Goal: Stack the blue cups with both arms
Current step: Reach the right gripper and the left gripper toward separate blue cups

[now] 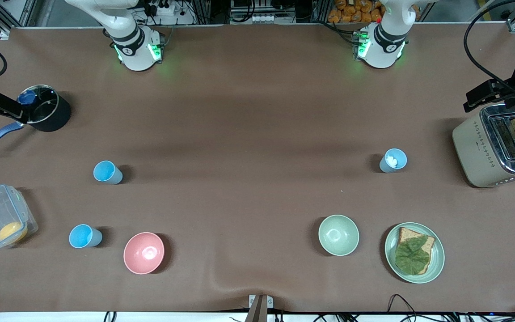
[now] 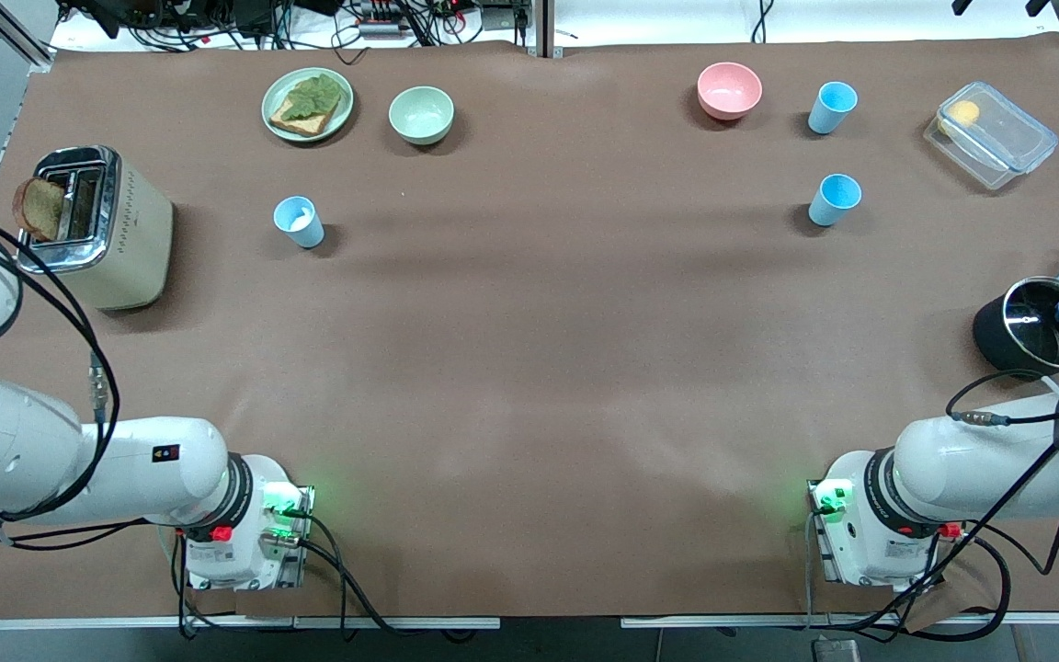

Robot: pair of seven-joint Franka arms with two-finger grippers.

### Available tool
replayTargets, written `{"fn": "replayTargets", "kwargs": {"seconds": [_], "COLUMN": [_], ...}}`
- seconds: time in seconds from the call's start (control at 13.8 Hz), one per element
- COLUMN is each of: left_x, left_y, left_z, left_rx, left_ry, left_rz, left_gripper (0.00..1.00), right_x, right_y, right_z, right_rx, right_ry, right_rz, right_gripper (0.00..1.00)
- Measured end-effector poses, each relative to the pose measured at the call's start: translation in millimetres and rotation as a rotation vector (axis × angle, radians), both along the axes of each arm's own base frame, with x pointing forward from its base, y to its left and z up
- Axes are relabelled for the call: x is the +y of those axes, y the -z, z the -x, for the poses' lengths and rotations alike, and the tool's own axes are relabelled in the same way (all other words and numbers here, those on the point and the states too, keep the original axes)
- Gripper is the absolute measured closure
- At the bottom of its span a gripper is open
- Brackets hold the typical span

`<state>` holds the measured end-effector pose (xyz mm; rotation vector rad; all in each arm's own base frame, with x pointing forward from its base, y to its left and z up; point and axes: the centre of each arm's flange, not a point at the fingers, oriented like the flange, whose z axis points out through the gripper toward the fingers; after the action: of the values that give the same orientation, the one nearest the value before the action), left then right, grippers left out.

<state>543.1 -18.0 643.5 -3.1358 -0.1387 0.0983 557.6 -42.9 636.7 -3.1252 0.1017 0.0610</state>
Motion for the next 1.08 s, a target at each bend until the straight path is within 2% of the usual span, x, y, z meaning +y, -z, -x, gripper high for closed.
{"fn": "replayTargets", "kwargs": {"seconds": [0.51,0.72,0.87,1.08], "left_x": [0.1,-2.0,-3.6,-5.8], "left_y": [-1.1,10.8,36.8,98.7], "left_z": [2.2,2.5,-2.9,-15.5], "left_rx": [0.007,0.046,0.078,0.082], "left_ry": [0.001,0.006,0.009,0.013], "left_rz": [-0.002,-0.003,-0.002,0.0], "left_gripper": [0.0,0.0,0.0,0.0], "right_x": [-0.1,-0.1,-0.1,-0.1], "right_y": [0.0,0.0,0.0,-0.1], "right_z": [0.0,0.0,0.0,0.0], "right_rx": [0.0,0.0,0.0,0.0], "right_ry": [0.0,0.0,0.0,0.0], "right_rz": [0.0,0.0,0.0,0.0], "right_gripper": [0.0,0.0,0.0,0.0]}}
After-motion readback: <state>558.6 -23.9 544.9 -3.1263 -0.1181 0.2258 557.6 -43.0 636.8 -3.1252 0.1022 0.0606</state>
